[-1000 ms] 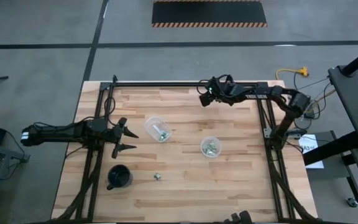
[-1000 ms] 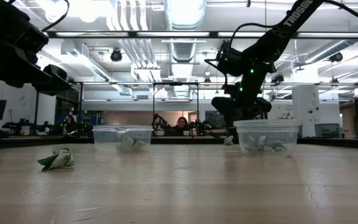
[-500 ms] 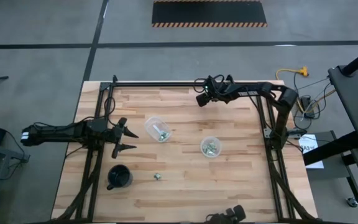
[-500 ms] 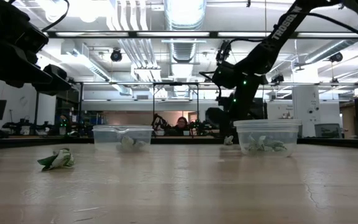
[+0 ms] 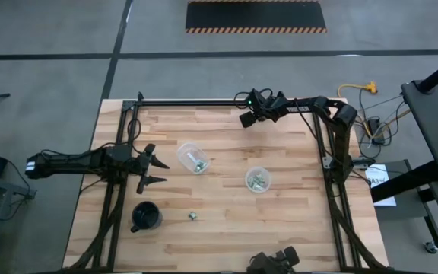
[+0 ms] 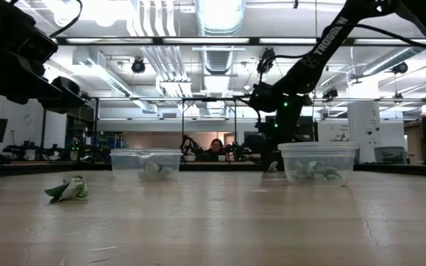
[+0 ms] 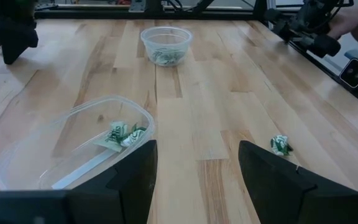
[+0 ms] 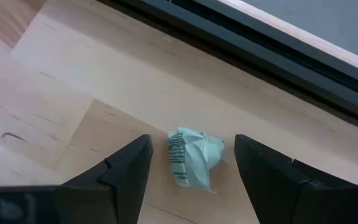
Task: Pick and place Stevia / Truvia into bins
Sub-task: Put the white stevia packet into the left transparent container, then put the green stevia packet into the left transparent container
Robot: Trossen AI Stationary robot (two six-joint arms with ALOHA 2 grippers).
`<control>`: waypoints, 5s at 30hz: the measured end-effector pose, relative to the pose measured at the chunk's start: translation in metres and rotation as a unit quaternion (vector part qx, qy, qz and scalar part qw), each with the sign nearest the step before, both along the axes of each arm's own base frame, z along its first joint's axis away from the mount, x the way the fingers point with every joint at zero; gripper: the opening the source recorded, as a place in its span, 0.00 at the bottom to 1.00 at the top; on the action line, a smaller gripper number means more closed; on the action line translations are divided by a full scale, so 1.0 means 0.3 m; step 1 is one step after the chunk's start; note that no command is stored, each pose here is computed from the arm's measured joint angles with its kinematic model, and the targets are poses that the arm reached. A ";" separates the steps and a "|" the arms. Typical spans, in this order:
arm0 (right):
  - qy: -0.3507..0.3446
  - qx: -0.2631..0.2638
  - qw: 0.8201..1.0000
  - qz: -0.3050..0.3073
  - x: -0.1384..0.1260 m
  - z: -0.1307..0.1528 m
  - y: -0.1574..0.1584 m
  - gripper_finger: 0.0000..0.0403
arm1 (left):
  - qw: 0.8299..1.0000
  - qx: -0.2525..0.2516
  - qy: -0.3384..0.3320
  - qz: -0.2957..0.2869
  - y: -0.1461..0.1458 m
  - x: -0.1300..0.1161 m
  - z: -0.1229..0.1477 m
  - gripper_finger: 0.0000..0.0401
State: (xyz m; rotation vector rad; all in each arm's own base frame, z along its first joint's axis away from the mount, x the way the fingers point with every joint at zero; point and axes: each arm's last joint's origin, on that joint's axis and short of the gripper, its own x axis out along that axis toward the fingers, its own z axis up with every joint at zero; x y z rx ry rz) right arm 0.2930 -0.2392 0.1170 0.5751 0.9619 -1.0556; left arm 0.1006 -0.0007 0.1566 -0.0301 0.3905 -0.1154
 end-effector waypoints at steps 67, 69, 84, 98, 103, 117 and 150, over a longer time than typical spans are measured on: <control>-0.428 -0.229 0.709 0.512 0.298 0.263 0.533 0.03 | 1.000 0.000 0.000 0.000 0.000 0.000 0.000 0.52; -0.425 -0.232 0.713 0.506 0.298 0.262 0.532 0.03 | 1.000 0.000 0.001 0.000 0.000 0.000 0.000 0.52; -0.443 -0.217 0.721 0.486 0.405 0.105 0.504 0.03 | 1.000 0.000 0.000 0.000 0.000 0.000 0.000 0.52; -0.425 -0.169 0.736 0.499 0.499 0.057 0.519 0.03 | 1.000 0.000 0.001 0.000 0.000 0.000 0.000 0.52; -0.421 -0.163 0.739 0.501 0.524 0.080 0.519 0.03 | 1.000 0.000 0.000 0.000 0.000 0.000 0.000 0.52; -0.367 -0.112 0.773 0.505 0.557 0.087 0.512 0.03 | 1.000 0.000 0.000 0.000 0.000 0.000 0.000 0.52; -0.382 -0.076 0.790 0.473 0.557 0.084 0.516 0.64 | 1.000 0.000 0.000 0.000 0.000 0.000 0.000 0.52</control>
